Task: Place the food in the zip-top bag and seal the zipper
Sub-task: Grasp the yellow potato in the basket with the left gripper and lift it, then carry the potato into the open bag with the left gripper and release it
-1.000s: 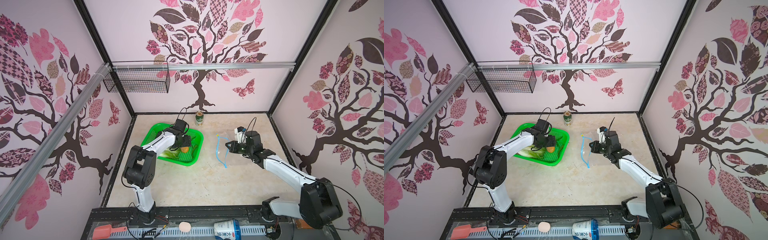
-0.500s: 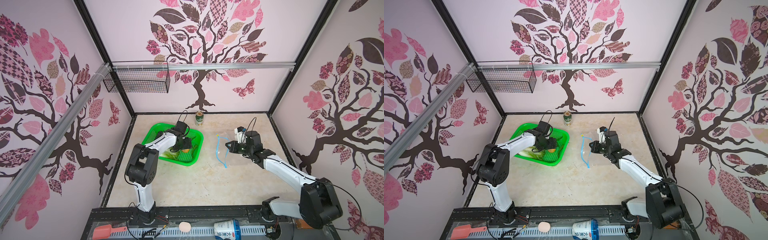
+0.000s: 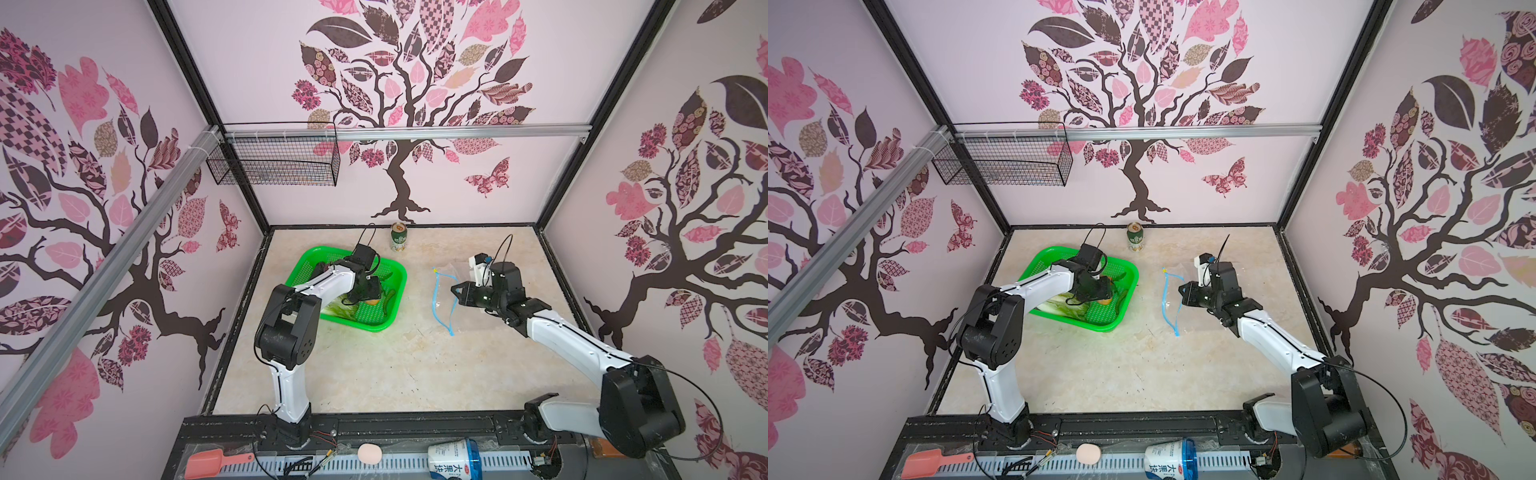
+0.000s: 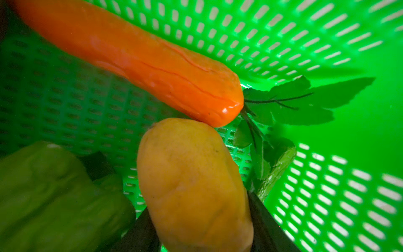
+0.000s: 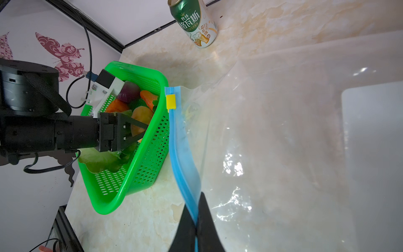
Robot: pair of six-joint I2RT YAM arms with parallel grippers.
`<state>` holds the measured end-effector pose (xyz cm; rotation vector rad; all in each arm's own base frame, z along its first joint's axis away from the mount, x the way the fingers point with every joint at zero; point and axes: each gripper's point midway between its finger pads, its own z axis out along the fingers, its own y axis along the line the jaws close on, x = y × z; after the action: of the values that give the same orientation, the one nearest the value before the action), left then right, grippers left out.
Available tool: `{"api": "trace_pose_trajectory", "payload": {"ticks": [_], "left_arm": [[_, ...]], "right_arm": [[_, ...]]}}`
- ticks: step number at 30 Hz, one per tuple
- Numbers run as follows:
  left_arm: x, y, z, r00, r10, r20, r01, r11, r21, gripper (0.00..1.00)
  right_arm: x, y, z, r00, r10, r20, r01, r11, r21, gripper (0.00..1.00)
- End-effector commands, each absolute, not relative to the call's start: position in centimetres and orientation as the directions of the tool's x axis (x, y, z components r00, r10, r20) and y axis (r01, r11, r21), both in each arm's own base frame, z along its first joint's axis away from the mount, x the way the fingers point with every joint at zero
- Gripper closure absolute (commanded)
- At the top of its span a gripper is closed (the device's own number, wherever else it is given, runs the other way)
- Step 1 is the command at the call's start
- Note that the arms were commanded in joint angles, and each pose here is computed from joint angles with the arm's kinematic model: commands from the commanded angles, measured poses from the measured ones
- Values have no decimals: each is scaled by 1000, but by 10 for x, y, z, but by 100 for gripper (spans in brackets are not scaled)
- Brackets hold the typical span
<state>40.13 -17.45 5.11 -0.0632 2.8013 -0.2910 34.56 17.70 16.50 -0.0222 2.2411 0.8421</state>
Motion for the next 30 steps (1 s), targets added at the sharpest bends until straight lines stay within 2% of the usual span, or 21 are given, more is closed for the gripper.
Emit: {"api": "trace_pose_trajectory", "payload": {"ticks": [1,10,19,30], "left_arm": [[403,-171,72,-934,-70,-350,1,980,-198,46],[377,-169,148,-874,-51,-482,87,962,-259,46],[340,-252,214,-760,12,-649,386,812,-437,47],[327,-330,218,-777,-41,-629,474,618,-627,48]], "right_arm": [[346,172,178,-707,224,-671,-269,792,548,100],[346,175,179,-708,224,-669,-280,781,558,100],[340,190,185,-727,216,-652,-334,718,611,100],[332,203,197,-745,215,-631,-378,643,666,100]]}}
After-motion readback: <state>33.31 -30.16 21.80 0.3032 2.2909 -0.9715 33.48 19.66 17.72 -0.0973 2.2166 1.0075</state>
